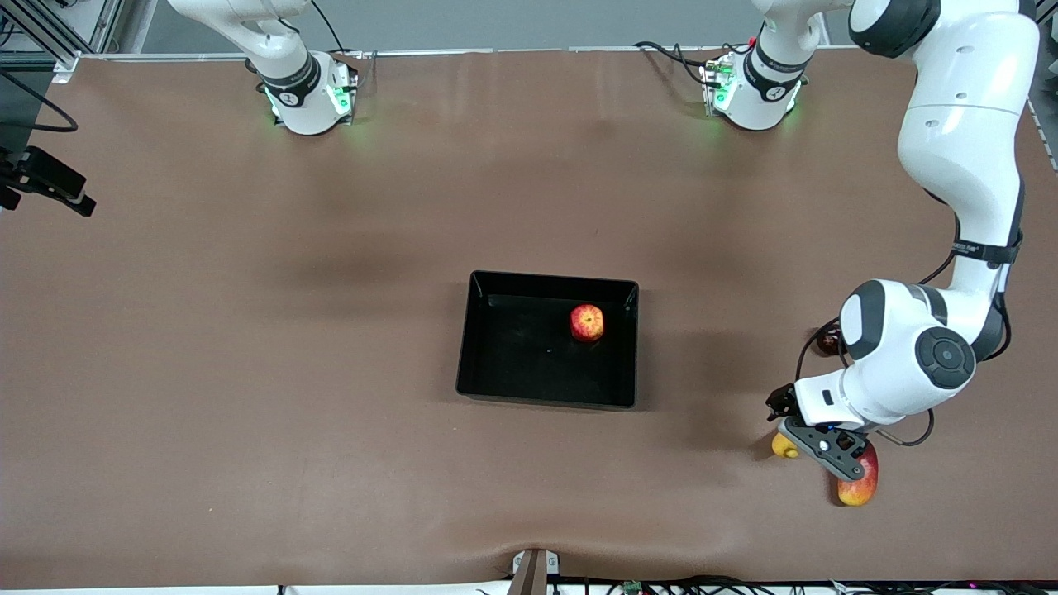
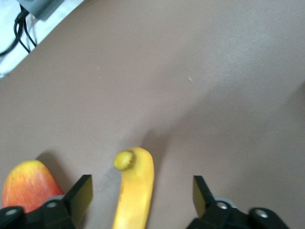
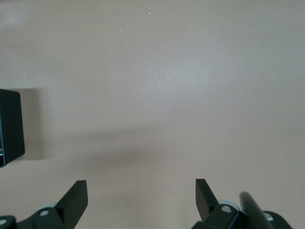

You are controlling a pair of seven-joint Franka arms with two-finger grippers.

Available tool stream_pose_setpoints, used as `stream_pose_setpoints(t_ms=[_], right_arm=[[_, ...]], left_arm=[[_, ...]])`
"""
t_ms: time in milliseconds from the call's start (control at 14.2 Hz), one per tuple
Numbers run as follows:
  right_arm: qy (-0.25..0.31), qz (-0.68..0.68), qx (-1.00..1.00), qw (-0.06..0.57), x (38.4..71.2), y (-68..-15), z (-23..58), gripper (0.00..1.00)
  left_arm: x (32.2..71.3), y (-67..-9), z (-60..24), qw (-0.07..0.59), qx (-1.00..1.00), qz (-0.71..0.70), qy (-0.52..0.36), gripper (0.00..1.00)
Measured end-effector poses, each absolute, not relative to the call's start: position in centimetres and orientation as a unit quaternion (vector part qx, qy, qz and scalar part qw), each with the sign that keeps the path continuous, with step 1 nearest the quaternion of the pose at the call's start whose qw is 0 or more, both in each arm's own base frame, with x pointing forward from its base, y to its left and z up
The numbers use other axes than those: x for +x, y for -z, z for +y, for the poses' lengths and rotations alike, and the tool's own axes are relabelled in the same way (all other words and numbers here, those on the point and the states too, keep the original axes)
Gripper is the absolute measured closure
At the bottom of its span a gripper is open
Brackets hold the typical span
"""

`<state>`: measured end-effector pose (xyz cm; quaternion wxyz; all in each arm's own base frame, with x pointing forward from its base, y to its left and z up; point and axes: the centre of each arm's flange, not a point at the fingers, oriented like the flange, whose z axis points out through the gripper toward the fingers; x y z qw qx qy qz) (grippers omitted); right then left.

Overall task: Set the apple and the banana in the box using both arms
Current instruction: 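Lower the left gripper onto the yellow banana and grasp it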

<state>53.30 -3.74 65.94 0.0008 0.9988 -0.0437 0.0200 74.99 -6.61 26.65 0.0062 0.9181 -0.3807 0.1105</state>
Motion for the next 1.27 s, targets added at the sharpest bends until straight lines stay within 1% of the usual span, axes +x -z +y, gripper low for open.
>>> stream_pose_setpoints(t_ms=[71,212,282,353,424,494,565,635,776,918,988,1129,1200,1271], right_arm=[[-0.020,-0.033,0.999,0.001,53.3,-65.9,-3.8,0.00],[-0.020,-0.023,1.000,0.001,53.3,-65.9,-3.9,0.00],[-0.020,-0.021,1.000,0.001,53.3,-65.9,-3.9,0.00],[-0.020,-0.021,1.000,0.001,53.3,-65.9,-3.9,0.00],[-0.020,-0.021,1.000,0.001,53.3,-65.9,-3.9,0.00],[-0.019,-0.021,1.000,0.001,53.3,-65.9,-4.0,0.00],[-0.019,-0.022,1.000,0.001,53.3,-65.9,-4.1,0.00],[-0.019,-0.023,1.000,0.001,53.3,-65.9,-4.2,0.00],[-0.018,-0.024,1.000,0.001,53.3,-65.9,-4.3,0.00],[-0.018,-0.024,1.000,0.001,53.3,-65.8,-4.3,0.00],[-0.018,-0.024,1.000,0.001,53.3,-65.8,-4.3,0.00],[-0.018,-0.024,1.000,0.001,53.3,-65.8,-4.3,0.00],[-0.017,-0.024,1.000,0.001,53.3,-65.8,-4.3,0.00],[-0.017,-0.024,1.000,0.001,53.3,-65.8,-4.3,0.00]], left_arm=[[75.1,-26.2,-6.4,0.004,0.913,-0.391,-0.114,0.10],[75.2,-25.4,-6.2,0.002,0.910,-0.398,-0.118,0.22],[75.3,-25.1,-6.2,0.002,0.910,-0.398,-0.121,0.22],[75.3,-24.9,-6.2,0.002,0.909,-0.397,-0.124,0.25],[75.4,-24.8,-6.2,0.001,0.909,-0.396,-0.128,0.25],[75.5,-24.7,-6.2,0.001,0.909,-0.396,-0.130,0.30],[75.5,-24.7,-6.2,0.001,0.909,-0.396,-0.131,0.30],[75.6,-24.8,-6.2,0.000,0.908,-0.396,-0.135,0.37],[75.6,-24.9,-6.2,-0.001,0.908,-0.395,-0.139,0.40],[75.6,-24.8,-6.2,-0.001,0.908,-0.395,-0.139,0.57],[75.6,-24.8,-6.2,-0.001,0.908,-0.395,-0.139,0.57],[75.6,-24.7,-6.2,-0.001,0.908,-0.395,-0.139,0.76],[75.6,-24.7,-6.2,0.000,0.908,-0.395,-0.139,0.82],[75.6,-24.8,-6.2,0.000,0.908,-0.394,-0.139,0.82]])
